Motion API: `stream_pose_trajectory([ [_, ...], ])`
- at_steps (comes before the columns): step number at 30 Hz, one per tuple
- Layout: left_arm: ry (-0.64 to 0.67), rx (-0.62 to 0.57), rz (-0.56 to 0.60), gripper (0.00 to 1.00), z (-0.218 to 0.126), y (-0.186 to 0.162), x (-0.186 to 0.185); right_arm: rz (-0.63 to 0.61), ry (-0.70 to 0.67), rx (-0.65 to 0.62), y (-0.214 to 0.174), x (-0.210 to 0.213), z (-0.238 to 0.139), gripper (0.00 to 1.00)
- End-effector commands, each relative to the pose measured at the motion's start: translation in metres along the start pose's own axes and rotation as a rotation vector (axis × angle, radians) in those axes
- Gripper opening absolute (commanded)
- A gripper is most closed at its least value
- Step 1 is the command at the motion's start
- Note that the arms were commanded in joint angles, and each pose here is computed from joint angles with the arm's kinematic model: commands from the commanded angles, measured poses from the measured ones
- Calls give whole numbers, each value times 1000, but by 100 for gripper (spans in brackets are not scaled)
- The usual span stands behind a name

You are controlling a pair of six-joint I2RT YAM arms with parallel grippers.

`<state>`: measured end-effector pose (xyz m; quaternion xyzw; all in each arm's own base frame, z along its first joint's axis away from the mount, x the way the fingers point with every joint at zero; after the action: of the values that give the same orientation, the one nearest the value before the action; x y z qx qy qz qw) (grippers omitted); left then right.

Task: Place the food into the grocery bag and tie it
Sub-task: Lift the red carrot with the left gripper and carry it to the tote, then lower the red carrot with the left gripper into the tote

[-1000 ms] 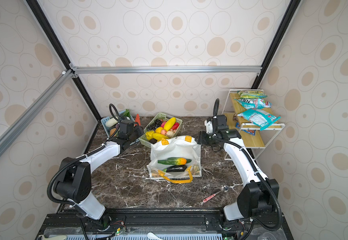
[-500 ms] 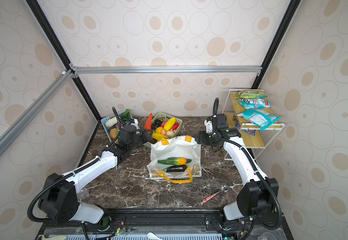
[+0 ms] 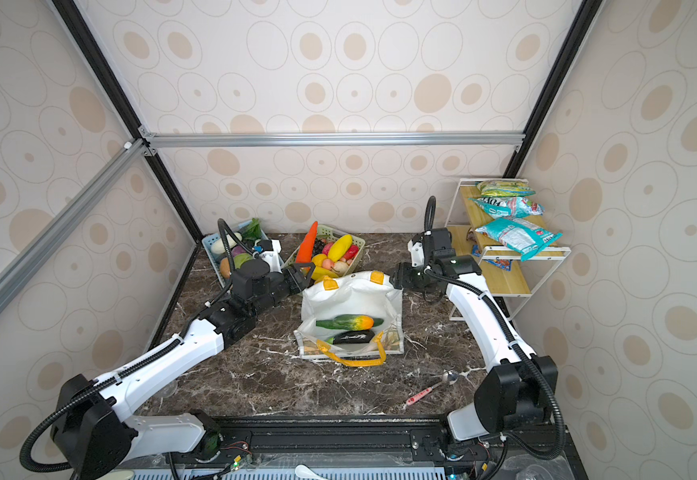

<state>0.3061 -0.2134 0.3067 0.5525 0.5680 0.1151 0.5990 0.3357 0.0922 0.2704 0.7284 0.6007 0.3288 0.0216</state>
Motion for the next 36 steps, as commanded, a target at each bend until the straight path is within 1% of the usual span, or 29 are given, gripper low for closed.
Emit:
stream_pose_trajectory([
  [1, -57, 1, 43, 39, -7, 0, -17, -15, -16, 6, -5, 0, -4, 63],
  [5, -97, 41, 78, 38, -6, -12, -32, -36, -23, -17, -2, 0, -8, 63],
  [10, -149, 66, 107, 38, -6, -28, -52, -34, 4, -59, 2, 6, -19, 64],
  [13, -183, 104, 128, 38, -7, -40, -63, -30, 21, -69, 3, 10, -24, 64],
  [18, -226, 183, 176, 38, -12, -66, -78, -16, -4, -91, 4, 7, -28, 64],
  [23, -215, 288, 241, 39, -11, -91, -79, -12, -14, -90, 6, 8, -33, 64],
  [25, -206, 309, 261, 39, -10, -98, -77, -12, -16, -94, 5, 8, -35, 64],
  [29, -149, 359, 303, 39, -7, -111, -67, -12, -21, -93, 1, 6, -38, 64],
  [36, -118, 432, 369, 39, 0, -131, -57, -8, -20, -98, -3, 4, -38, 64],
])
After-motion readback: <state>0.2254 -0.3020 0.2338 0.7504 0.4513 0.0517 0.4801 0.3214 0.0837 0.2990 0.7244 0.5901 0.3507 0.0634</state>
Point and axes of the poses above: each gripper's point midway between its finger pads, its own z axis out along the fingers, its own x axis along the line the jaws close on, y = z × x, the point moved 6 cm from there along -z, back along the fingers, and after that the axes turned 10 degrees about z, right-handed, at the moved point
